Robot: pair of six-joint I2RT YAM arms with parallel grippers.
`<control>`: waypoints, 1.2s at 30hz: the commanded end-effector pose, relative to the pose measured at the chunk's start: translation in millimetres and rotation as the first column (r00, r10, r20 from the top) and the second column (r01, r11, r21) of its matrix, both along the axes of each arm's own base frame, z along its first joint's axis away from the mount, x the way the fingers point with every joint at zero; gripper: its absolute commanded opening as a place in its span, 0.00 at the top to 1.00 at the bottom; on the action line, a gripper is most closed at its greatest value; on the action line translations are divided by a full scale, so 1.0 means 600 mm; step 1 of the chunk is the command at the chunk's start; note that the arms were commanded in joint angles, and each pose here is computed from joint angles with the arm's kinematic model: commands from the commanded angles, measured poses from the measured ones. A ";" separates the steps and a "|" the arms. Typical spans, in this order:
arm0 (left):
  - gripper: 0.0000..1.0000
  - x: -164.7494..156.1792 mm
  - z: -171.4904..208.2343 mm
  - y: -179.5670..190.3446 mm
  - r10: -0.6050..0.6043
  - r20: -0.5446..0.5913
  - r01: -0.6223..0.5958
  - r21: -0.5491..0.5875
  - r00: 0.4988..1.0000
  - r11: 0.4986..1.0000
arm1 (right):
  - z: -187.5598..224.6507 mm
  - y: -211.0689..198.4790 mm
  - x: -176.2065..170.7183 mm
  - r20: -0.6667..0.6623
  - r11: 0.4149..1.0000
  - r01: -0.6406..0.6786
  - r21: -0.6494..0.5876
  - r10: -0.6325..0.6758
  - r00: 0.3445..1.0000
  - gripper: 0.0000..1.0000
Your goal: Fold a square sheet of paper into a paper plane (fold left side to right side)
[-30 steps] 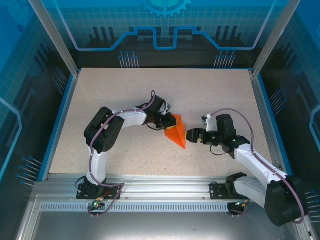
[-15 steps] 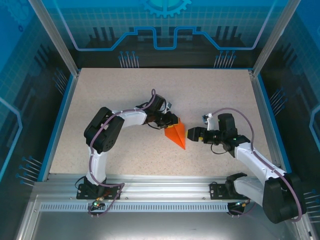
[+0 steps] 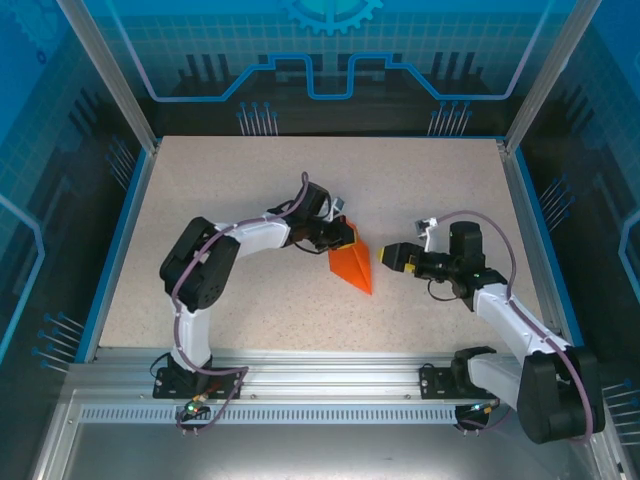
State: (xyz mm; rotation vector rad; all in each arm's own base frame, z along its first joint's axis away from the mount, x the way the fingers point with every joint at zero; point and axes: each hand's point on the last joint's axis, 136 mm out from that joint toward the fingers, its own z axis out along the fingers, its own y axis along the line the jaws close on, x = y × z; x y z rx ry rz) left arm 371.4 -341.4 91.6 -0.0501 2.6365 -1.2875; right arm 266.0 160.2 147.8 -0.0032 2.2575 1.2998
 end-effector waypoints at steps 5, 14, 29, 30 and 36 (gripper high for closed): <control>0.95 0.001 0.232 0.003 -0.028 0.301 0.068 -0.124 0.953 0.990 | 0.085 0.025 0.016 0.117 0.972 -0.162 0.167 0.144 0.983 0.01; 0.93 -0.017 0.362 0.009 -0.019 0.449 0.118 -0.193 0.893 0.974 | 0.137 0.033 0.019 0.196 0.951 -0.224 0.215 0.182 0.964 0.01; 0.92 -0.033 0.372 -0.003 -0.044 0.430 0.173 -0.266 0.902 0.948 | 0.177 0.059 0.016 0.198 0.940 -0.237 0.247 0.191 0.962 0.35; 0.91 -0.034 0.369 -0.004 -0.047 0.425 0.172 -0.262 0.904 0.949 | 0.176 0.058 0.016 0.195 0.942 -0.232 0.244 0.187 0.963 0.43; 0.83 -0.030 0.345 -0.004 -0.059 0.406 0.165 -0.232 0.912 0.959 | 0.171 0.056 0.008 0.186 0.954 -0.219 0.202 0.183 0.965 0.80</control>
